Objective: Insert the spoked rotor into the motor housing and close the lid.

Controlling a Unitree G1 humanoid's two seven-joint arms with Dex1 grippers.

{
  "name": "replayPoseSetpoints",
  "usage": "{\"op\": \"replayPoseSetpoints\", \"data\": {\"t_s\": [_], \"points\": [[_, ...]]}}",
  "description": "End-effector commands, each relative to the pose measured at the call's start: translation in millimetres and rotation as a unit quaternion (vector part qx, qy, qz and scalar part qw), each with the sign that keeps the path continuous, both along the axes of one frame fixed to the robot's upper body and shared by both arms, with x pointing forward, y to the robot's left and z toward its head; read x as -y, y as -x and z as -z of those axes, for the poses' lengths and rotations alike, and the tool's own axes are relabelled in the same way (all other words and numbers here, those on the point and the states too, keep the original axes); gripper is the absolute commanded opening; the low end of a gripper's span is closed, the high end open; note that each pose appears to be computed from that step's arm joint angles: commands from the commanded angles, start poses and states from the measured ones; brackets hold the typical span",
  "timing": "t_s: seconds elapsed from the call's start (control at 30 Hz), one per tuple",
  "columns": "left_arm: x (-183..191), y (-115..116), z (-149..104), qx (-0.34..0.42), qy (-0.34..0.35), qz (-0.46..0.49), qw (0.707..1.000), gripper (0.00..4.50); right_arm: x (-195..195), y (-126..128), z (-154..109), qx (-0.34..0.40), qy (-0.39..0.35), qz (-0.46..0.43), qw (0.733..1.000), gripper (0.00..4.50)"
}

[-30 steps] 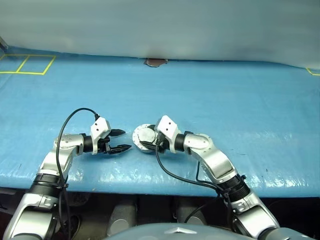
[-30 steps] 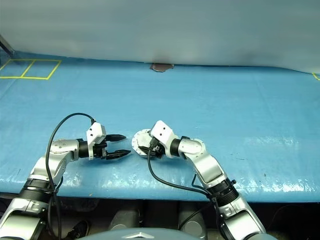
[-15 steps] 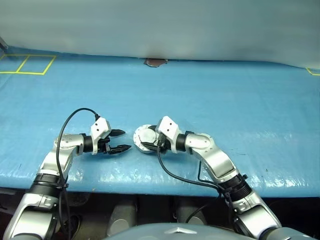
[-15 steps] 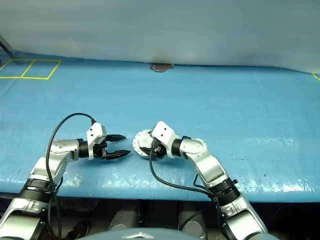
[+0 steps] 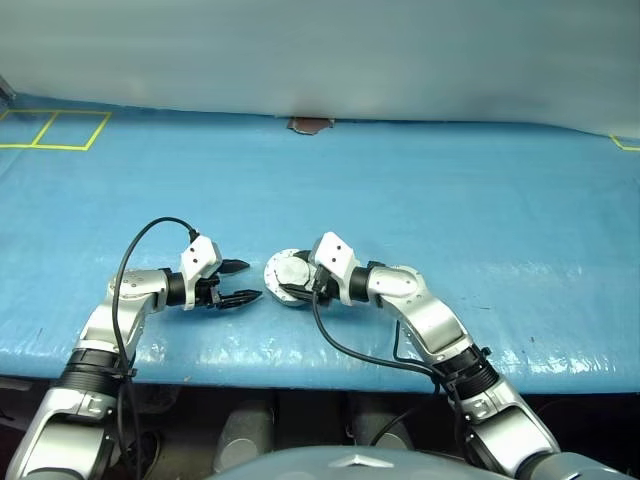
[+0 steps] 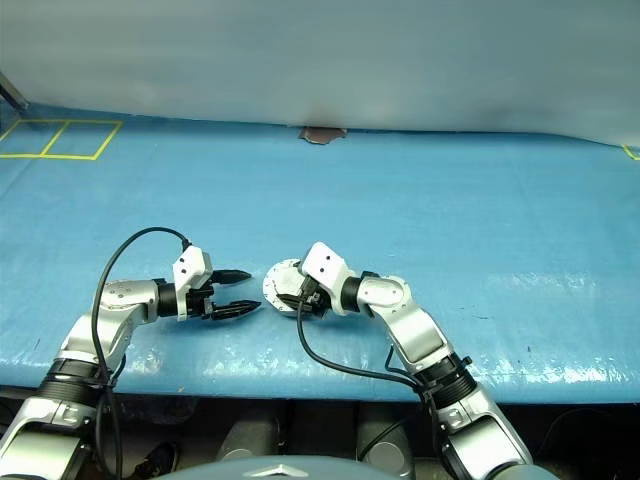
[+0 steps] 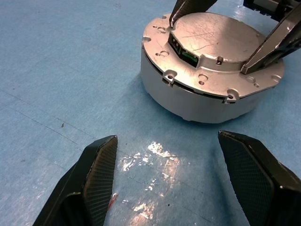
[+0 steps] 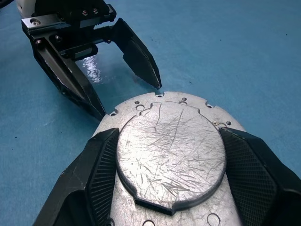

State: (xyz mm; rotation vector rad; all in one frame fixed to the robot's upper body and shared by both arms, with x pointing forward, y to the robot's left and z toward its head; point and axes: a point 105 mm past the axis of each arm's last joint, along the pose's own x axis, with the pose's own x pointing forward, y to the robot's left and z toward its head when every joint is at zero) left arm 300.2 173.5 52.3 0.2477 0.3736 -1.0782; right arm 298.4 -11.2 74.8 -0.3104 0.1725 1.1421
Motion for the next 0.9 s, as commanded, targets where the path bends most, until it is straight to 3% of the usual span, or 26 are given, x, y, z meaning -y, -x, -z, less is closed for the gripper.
{"op": "replayPoseSetpoints", "data": {"t_s": [0.03,0.9], "points": [[2,-2,-11,0.022,0.002,0.007,1.000,3.75,3,0,12,-0.010,0.020,0.004,1.000,3.04],[6,-1,-10,0.020,0.008,0.009,1.000,3.75,12,-9,7,0.004,0.057,-0.017,0.998,3.04]]}}
